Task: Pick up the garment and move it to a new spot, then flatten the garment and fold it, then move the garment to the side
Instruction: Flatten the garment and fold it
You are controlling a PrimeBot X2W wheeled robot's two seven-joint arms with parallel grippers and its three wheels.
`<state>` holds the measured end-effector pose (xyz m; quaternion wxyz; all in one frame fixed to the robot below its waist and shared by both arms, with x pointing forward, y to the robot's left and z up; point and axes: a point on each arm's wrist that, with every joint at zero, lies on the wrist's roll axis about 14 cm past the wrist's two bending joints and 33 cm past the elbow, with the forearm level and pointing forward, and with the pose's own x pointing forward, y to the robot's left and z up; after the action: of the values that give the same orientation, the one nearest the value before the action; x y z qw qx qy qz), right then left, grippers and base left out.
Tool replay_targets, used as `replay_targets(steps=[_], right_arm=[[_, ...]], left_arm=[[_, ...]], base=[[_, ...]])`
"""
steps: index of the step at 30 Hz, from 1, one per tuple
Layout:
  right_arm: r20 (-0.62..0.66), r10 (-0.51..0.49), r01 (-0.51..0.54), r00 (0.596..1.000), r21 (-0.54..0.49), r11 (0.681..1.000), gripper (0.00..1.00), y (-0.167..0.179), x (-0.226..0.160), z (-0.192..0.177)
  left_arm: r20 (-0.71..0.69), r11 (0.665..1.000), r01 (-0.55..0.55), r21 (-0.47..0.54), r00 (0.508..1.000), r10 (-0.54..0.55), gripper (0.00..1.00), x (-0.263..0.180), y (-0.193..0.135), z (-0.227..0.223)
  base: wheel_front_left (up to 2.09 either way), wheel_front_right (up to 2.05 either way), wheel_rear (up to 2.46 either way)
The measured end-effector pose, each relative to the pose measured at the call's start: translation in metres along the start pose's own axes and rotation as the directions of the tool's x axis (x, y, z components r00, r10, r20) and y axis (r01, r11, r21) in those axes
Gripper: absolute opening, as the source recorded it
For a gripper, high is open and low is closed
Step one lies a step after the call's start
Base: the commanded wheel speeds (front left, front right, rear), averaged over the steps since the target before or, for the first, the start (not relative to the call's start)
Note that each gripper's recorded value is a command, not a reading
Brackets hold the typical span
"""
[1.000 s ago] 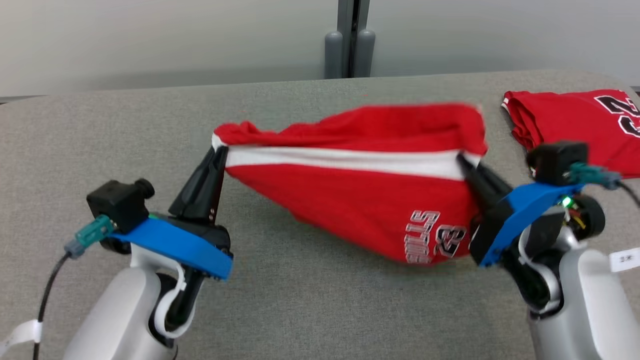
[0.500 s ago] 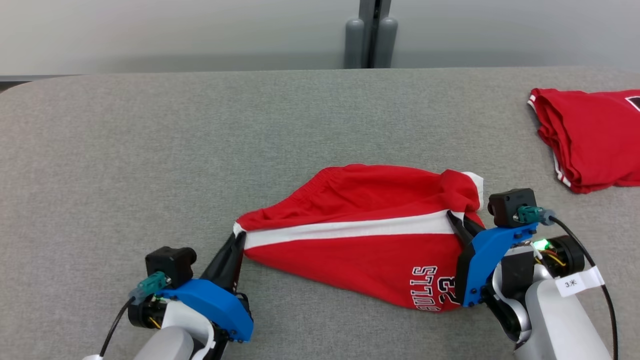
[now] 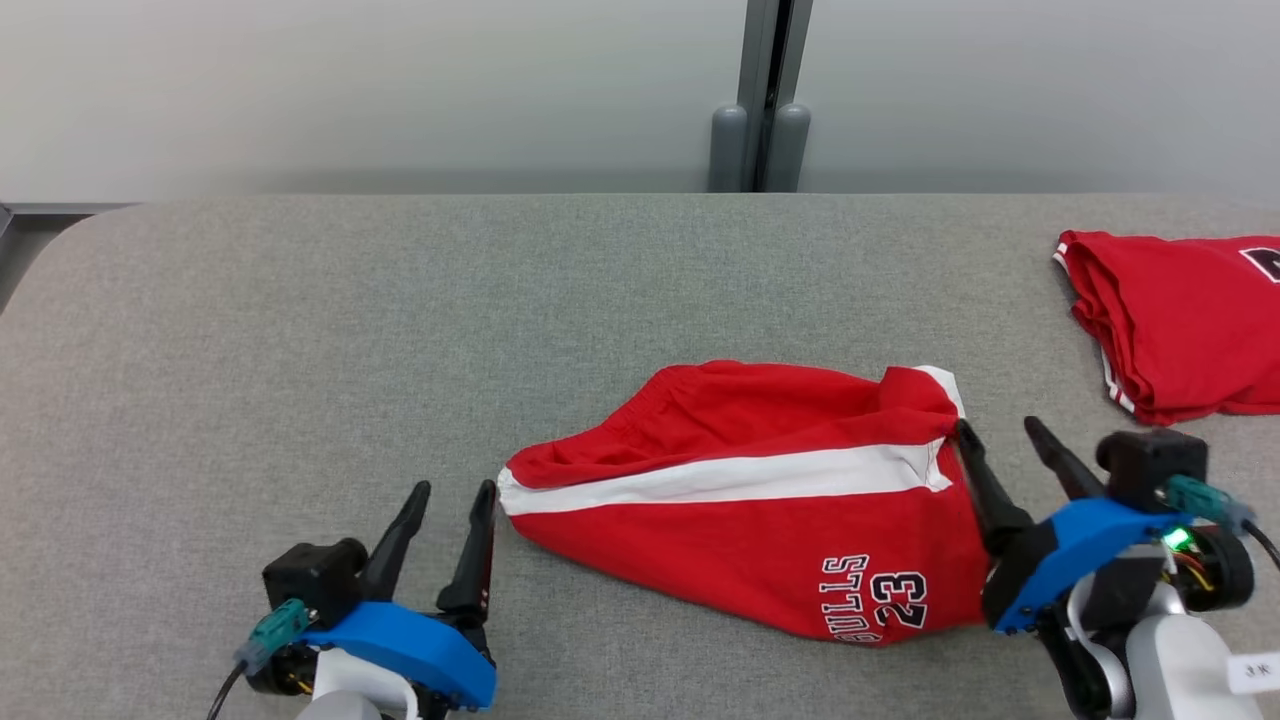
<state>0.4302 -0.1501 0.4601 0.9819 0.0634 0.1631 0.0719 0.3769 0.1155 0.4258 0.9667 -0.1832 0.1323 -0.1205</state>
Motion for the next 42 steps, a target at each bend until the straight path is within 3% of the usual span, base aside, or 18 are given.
replay_targets(steps=[7,11,22,35,42], right_arm=[[0.249,-0.079,0.070,0.965,0.046,0.997,1.00,-0.026,-0.040,0.037],[0.315,-0.093,0.087,0.944,0.032,0.996,1.00,-0.029,-0.056,0.040],[0.307,-0.073,0.079,0.949,-0.008,0.997,1.00,-0.020,-0.073,0.024],[0.287,-0.059,0.061,0.956,0.003,0.998,1.00,-0.015,-0.072,0.019],[0.269,-0.067,0.066,0.961,0.015,0.998,1.00,-0.017,-0.073,0.013]], left_arm=[[0.154,0.997,-0.061,0.052,0.987,0.052,1.00,-0.008,0.013,0.043],[0.198,0.989,-0.098,0.111,0.977,0.075,1.00,-0.016,0.020,0.054],[0.152,0.973,-0.141,0.182,0.982,0.114,1.00,-0.036,0.034,0.032],[-0.029,0.979,0.000,0.206,1.000,0.006,1.00,-0.013,0.007,-0.008],[-0.122,0.973,0.027,0.231,0.993,0.002,1.00,0.009,0.005,-0.021]], base=[[0.00,0.00,0.00],[0.00,0.00,0.00],[0.00,0.00,0.00],[0.00,0.00,0.00],[0.00,0.00,0.00]])
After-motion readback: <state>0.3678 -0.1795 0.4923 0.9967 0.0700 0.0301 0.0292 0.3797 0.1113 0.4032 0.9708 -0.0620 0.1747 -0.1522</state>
